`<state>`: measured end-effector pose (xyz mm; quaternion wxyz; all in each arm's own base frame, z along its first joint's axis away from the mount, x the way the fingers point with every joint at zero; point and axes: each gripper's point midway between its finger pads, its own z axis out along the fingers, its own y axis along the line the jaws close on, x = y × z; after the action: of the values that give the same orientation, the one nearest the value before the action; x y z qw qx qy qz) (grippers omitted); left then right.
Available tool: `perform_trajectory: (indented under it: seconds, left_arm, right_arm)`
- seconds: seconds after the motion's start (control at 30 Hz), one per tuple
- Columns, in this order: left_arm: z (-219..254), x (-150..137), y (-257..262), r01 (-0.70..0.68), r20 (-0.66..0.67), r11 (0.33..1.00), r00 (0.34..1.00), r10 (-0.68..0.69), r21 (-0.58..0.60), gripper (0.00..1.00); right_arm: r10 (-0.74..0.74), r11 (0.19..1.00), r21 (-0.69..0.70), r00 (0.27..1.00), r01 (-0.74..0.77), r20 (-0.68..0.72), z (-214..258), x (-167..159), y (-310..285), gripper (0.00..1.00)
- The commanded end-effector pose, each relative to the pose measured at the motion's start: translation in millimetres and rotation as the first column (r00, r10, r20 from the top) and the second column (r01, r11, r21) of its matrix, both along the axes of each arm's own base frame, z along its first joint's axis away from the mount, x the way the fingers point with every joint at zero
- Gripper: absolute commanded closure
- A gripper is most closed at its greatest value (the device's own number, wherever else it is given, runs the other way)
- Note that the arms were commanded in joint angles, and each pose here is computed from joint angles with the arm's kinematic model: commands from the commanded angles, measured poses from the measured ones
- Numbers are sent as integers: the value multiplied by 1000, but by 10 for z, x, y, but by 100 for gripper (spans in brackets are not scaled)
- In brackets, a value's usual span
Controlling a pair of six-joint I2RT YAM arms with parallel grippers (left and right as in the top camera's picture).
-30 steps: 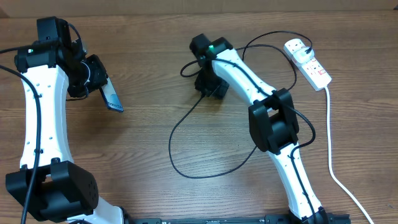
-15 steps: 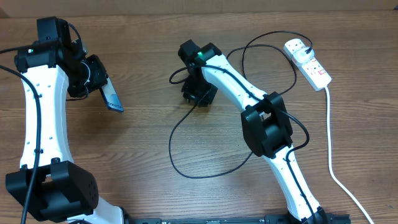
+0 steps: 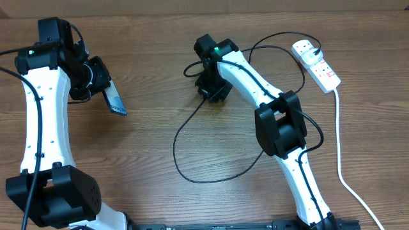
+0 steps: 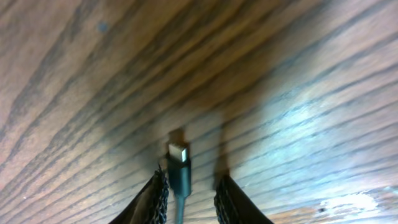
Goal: Plug charger to phone and switch on socket
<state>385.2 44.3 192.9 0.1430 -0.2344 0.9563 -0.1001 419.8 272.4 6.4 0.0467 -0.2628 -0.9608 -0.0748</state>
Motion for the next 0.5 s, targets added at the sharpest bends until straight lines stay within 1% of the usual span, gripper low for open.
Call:
perform_trajectory:
  seconds: [0.0,0.23,0.47]
  left_arm:
    - [57,18,-26,-1,16,1000,1000,1,1,96]
    - [57,17,-26,-1,16,1000,1000,1,1,96]
    - [52,1,-29,-1,9,1000,1000,1,1,96]
  right_arm:
    - [5,1000,-5,1000,-5,15,72,-33,53,72]
    - [42,999,-8,999,-42,12,51,-152,218,73]
    - [21,998,-68,999,-18,45,37,-107,148,73]
